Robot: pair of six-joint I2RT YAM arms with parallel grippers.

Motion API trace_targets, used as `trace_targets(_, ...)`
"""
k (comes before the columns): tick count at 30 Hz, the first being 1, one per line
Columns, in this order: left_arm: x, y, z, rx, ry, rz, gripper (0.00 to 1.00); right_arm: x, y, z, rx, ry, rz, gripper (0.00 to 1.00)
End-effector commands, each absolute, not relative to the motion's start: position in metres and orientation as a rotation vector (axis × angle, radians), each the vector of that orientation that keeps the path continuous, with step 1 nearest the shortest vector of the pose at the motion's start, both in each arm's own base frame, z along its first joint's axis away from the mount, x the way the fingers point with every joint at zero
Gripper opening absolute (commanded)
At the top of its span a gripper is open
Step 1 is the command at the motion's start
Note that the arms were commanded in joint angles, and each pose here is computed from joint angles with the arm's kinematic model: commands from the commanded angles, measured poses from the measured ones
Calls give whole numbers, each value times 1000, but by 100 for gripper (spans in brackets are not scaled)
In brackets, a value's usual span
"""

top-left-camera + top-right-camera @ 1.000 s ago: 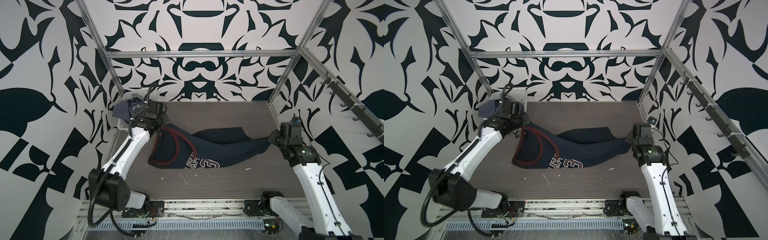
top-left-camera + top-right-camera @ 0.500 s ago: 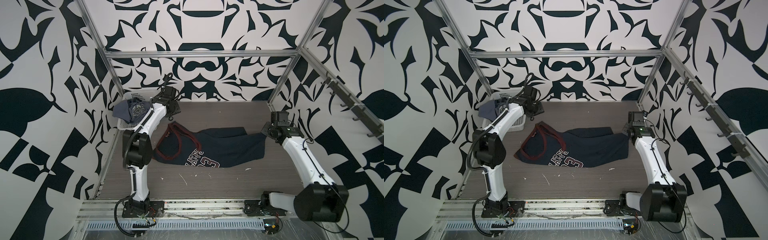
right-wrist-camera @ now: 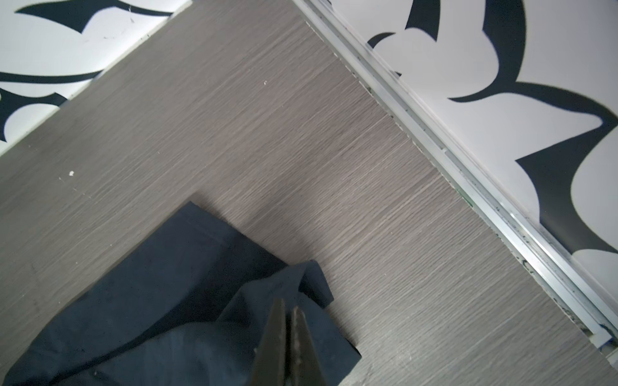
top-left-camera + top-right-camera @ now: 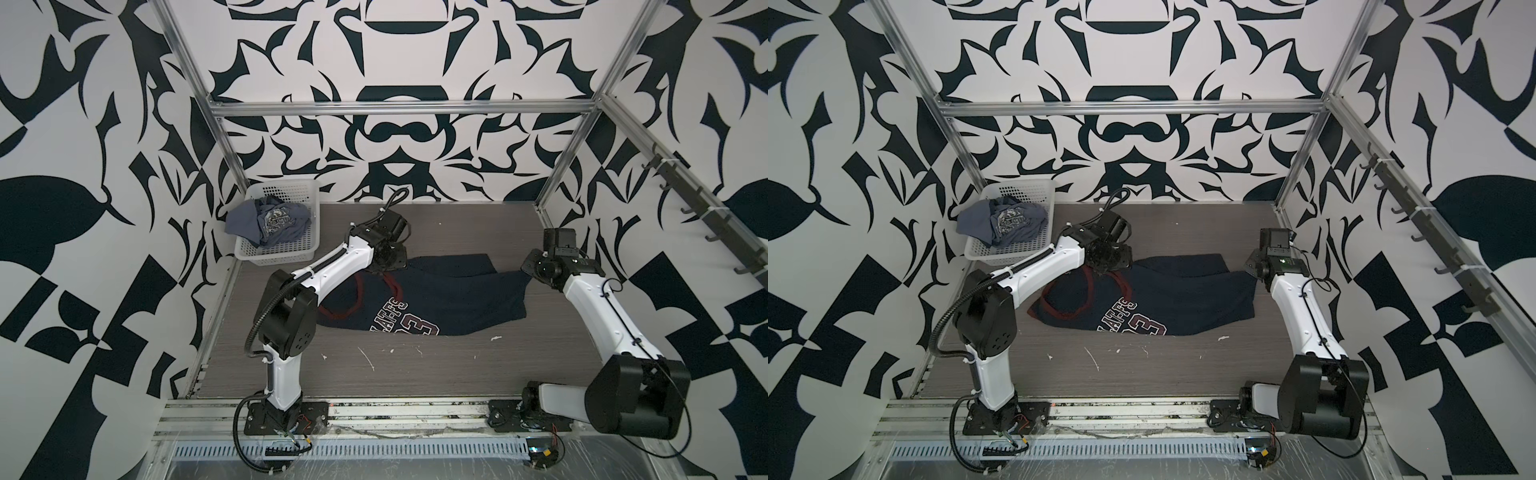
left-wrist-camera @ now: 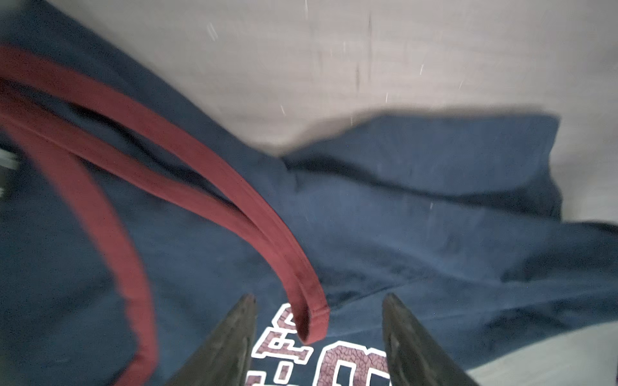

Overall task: Fold and stack tank tops
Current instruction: Smooth out the tank top at the center of the table.

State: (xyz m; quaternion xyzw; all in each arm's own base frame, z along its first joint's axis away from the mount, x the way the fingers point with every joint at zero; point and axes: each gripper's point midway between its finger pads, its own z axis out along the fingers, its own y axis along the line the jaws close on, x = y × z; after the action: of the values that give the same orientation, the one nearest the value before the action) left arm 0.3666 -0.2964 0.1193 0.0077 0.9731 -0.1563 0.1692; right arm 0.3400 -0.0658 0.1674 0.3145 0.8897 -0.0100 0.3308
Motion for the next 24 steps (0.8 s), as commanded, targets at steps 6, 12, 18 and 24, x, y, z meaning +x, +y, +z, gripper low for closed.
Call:
trace_targets(6,345,-315,77,-12,2887,-500,56,331,-67,173,815,2287,-26,0)
trace_targets(12,333,-317,60,-15,2938,-479,54,328,-67,168,820,2299,-32,0)
trace_targets(18,327,-309,54,-29,2958,-434,55,327,-68,166,827,2303,-38,0)
trace_targets(24,325,-315,54,-25,2946,-483,39,327,-67,165,831,2303,-36,0)
